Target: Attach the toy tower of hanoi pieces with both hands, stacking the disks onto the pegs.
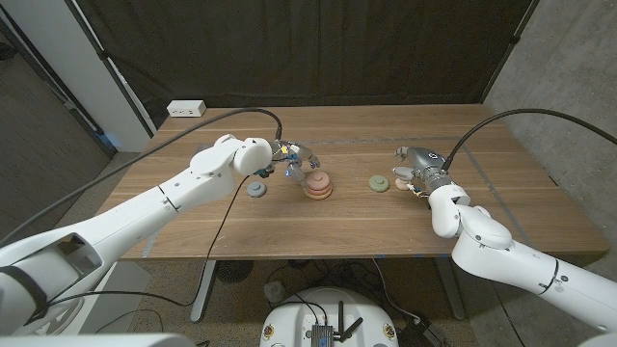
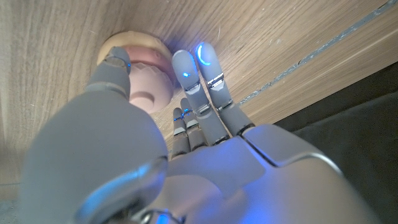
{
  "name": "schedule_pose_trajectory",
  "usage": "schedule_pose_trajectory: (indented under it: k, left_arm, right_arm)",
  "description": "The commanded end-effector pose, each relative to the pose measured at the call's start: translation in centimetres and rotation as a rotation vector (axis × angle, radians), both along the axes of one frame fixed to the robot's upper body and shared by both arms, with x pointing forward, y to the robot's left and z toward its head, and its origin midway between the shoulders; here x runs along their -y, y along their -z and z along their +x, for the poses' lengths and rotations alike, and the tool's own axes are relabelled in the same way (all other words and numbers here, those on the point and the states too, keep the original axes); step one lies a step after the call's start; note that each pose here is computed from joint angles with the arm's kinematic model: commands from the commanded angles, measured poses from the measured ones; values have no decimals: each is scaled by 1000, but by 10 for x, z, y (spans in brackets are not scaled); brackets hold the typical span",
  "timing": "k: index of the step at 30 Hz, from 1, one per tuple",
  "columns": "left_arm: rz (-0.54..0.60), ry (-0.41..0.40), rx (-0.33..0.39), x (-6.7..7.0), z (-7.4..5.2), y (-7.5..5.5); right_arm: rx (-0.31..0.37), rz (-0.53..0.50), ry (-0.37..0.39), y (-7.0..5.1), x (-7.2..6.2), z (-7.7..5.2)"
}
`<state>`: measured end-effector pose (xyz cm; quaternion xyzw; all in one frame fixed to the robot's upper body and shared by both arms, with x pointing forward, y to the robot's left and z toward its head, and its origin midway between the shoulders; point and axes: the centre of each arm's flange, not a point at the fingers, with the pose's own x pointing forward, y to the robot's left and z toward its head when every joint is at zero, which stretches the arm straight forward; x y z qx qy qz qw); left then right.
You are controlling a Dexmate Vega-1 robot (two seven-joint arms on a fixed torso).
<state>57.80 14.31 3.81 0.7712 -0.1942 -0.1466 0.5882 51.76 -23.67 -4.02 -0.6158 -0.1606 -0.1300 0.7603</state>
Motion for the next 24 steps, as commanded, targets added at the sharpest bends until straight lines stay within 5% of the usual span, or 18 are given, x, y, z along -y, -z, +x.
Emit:
schedule_pose_trajectory:
  k: [1,24]
  left_arm:
    - [-63,-36,30,-21,-8,1]
    - [-157,-92,61,-41,-11,1]
  right_arm:
    - [-1,-16,-16,-5,-4,3]
    - [-9,-20,-37,-12,-4,14]
